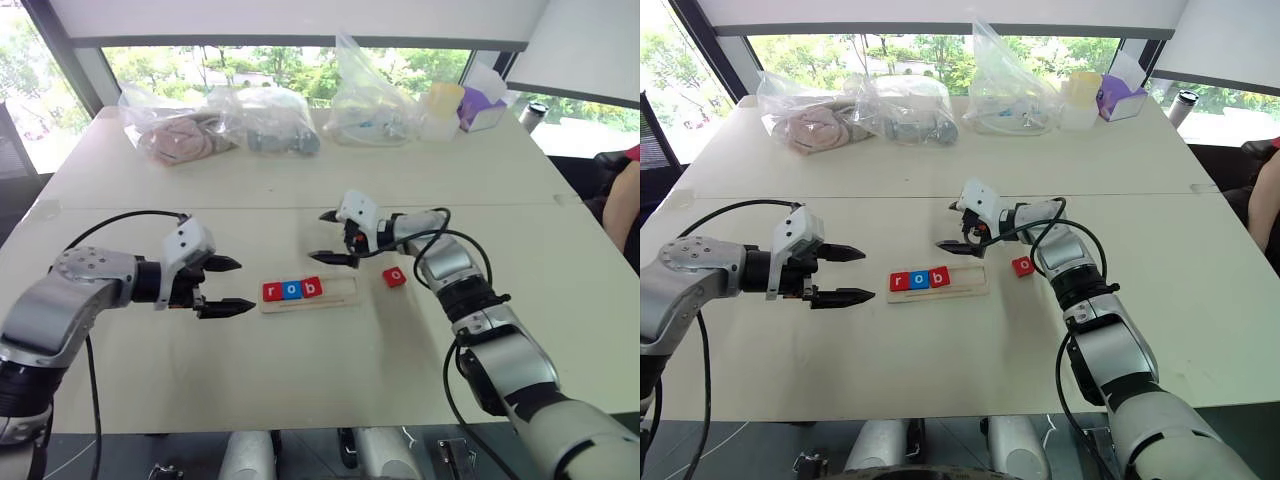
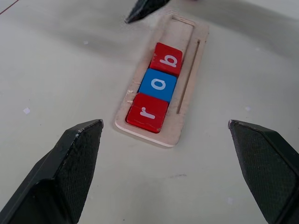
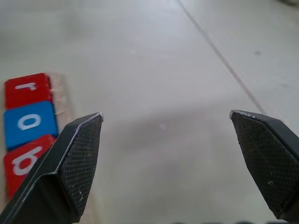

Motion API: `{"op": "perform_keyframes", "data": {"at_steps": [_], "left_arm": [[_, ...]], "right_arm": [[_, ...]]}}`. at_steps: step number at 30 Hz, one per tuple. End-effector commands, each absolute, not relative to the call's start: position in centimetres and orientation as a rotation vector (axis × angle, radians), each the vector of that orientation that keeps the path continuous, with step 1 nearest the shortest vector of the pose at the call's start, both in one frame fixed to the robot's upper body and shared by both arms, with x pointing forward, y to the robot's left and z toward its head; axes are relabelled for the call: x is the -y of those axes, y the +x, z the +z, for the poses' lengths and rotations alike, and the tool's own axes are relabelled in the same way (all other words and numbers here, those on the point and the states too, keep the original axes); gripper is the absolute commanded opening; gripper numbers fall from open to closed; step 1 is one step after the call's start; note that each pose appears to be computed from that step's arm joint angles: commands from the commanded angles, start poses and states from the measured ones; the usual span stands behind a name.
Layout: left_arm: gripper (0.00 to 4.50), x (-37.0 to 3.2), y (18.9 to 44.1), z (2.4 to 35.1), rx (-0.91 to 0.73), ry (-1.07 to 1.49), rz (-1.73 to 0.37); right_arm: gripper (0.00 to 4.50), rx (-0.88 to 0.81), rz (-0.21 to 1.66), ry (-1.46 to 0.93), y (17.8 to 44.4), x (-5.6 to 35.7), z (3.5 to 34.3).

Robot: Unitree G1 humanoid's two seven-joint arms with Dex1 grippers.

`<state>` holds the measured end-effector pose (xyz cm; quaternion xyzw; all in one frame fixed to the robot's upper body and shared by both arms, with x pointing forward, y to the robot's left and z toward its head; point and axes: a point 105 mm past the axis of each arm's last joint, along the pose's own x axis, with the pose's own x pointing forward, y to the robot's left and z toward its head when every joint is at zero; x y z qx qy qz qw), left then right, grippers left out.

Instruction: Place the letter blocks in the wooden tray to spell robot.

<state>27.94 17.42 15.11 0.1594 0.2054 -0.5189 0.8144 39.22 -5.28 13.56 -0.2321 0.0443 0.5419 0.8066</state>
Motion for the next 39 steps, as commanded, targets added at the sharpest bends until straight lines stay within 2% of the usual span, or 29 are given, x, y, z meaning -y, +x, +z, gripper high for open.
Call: {"op": "perform_keyframes", "data": {"at_steps": [1, 10, 17, 22, 25, 29, 34, 37, 39], "left_arm": [[4.5, -17.1, 28.2, 15.7, -0.41, 0.355, -1.112], [4.5, -17.0, 28.4, 15.9, -0.404, 0.358, -1.111], [4.5, -17.1, 28.3, 15.8, -0.406, 0.354, -1.105], [4.5, -17.0, 28.4, 15.9, -0.401, 0.354, -1.106], [4.5, -16.7, 28.4, 15.9, -0.396, 0.358, -1.121], [4.5, -15.9, 28.2, 16.5, -0.372, 0.352, -1.163], [4.5, -14.4, 27.8, 18.2, -0.313, 0.345, -1.236], [4.5, -13.7, 27.8, 18.8, -0.295, 0.341, -1.254], [4.5, -13.6, 27.8, 18.7, -0.297, 0.342, -1.258]], "right_arm": [[4.47, -0.076, 1.15, -0.561, 39.0, 5.4, 13.0], [4.47, -0.107, 1.252, -0.593, 37.2, 4.0, 10.8], [4.47, -0.082, 1.245, -0.572, 37.0, 4.1, 11.6], [4.47, -0.041, 1.084, -0.633, 38.9, 6.1, 12.9], [4.47, 0.016, 0.933, -0.581, 40.2, 8.2, 15.1], [4.47, 0.04, 0.741, -0.353, 40.1, 11.5, 17.7], [4.47, -0.133, 0.485, -0.157, 35.7, 14.8, 15.6], [4.47, -0.234, 0.397, -0.138, 32.6, 14.6, 13.4], [4.47, -0.258, 0.382, -0.138, 31.6, 14.1, 13.0]]}}
